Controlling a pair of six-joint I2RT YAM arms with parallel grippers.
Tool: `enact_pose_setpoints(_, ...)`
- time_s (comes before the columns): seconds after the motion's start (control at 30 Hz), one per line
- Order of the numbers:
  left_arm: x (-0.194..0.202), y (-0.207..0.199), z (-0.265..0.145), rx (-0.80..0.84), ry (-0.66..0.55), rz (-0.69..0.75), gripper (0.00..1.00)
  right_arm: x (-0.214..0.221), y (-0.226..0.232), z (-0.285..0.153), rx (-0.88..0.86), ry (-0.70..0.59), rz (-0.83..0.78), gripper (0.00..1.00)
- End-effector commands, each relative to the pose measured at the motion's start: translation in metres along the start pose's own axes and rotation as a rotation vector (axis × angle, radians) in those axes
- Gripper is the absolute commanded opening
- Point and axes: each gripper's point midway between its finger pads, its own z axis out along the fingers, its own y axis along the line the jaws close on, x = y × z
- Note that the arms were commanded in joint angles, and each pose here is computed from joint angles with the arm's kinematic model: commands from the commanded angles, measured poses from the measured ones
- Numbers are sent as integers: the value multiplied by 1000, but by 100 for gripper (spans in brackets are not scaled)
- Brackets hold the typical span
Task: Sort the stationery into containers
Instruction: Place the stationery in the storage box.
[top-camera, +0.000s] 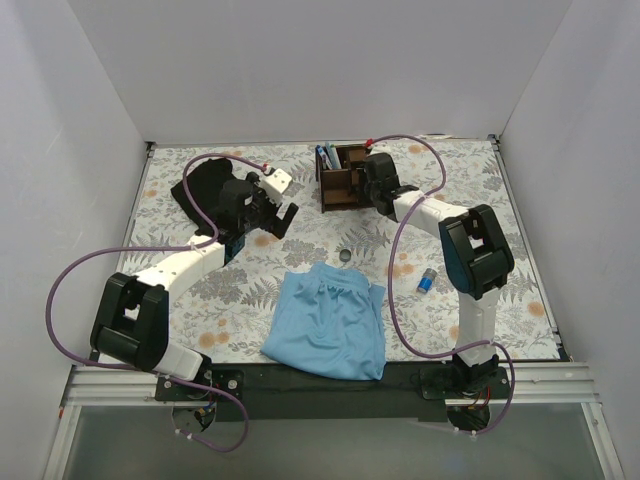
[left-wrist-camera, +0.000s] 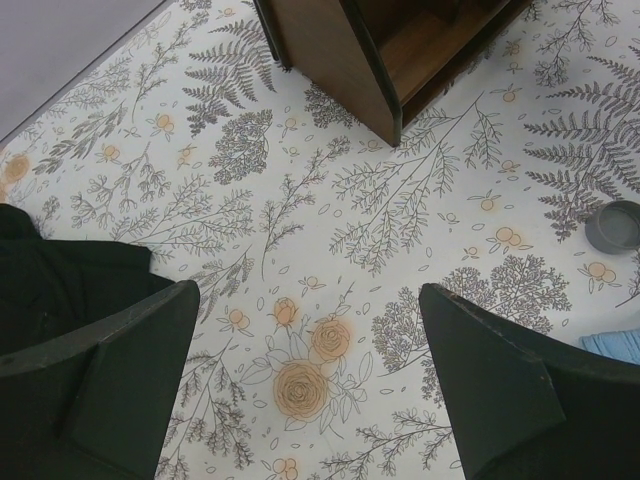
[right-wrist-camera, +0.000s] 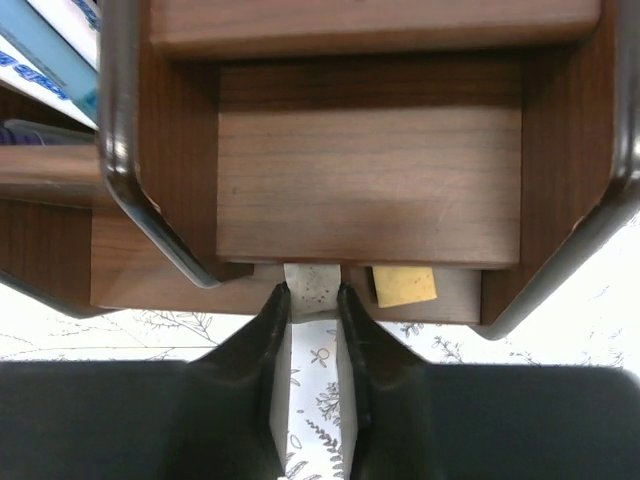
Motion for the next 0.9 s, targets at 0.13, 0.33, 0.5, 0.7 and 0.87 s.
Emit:
enact_pose_setpoints(0.13,-17,6,0,7,-51,6,93,-28,14,-7,-21,-71,-2,41)
enact_pose_setpoints(0.33,-23,11,0,0,-65,6,93,-25,10,-19,-19,-56,-30,45)
enact_pose_setpoints(0.5,-24,12,-7,-8,-72,-4,93,-30,4,-38,-18,-59,-60,45)
enact_pose_setpoints(0.7,-25,11,-11,-12,-79,-23,93,-19,16,-53,-255,-15,-247,2)
enact_pose_setpoints(0.87,-24,10,-11,-6,-74,-28,93,3,33,-45,-432,18,-436,1)
